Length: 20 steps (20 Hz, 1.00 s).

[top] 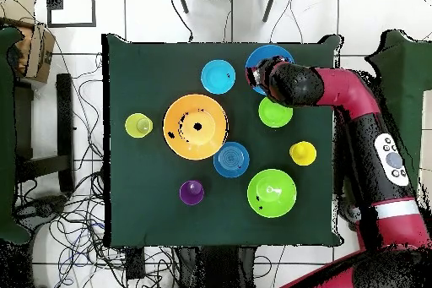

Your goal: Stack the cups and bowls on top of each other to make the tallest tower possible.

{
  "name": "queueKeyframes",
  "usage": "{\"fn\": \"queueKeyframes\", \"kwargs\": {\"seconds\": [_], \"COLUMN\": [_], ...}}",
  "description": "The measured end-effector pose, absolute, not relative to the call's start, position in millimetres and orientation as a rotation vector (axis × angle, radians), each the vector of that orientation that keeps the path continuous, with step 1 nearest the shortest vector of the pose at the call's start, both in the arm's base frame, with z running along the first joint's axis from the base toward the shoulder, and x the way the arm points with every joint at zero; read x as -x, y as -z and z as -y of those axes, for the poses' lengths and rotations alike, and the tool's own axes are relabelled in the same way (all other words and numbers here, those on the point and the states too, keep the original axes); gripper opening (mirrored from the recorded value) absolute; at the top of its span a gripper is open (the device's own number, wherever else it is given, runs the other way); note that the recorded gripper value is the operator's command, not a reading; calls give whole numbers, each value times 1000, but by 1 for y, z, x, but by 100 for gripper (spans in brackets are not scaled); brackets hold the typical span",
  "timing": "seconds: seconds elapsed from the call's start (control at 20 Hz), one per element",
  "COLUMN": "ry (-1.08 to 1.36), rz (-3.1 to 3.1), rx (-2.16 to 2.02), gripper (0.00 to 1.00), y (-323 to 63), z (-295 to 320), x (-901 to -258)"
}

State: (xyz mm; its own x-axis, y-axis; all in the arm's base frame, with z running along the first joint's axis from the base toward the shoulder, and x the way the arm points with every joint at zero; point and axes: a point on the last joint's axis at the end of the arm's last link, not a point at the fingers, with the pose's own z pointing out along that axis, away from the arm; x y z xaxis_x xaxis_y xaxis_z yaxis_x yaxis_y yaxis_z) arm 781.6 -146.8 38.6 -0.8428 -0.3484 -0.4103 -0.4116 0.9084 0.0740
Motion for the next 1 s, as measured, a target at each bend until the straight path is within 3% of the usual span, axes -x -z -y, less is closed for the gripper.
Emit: {"fn": "queueKeyframes", "kwargs": {"seconds": [1.0], "ry": [-192], "rz": [-2673], "rx": [577], "gripper": [100], "y": [-22], "z": [147], "x": [-773]}}
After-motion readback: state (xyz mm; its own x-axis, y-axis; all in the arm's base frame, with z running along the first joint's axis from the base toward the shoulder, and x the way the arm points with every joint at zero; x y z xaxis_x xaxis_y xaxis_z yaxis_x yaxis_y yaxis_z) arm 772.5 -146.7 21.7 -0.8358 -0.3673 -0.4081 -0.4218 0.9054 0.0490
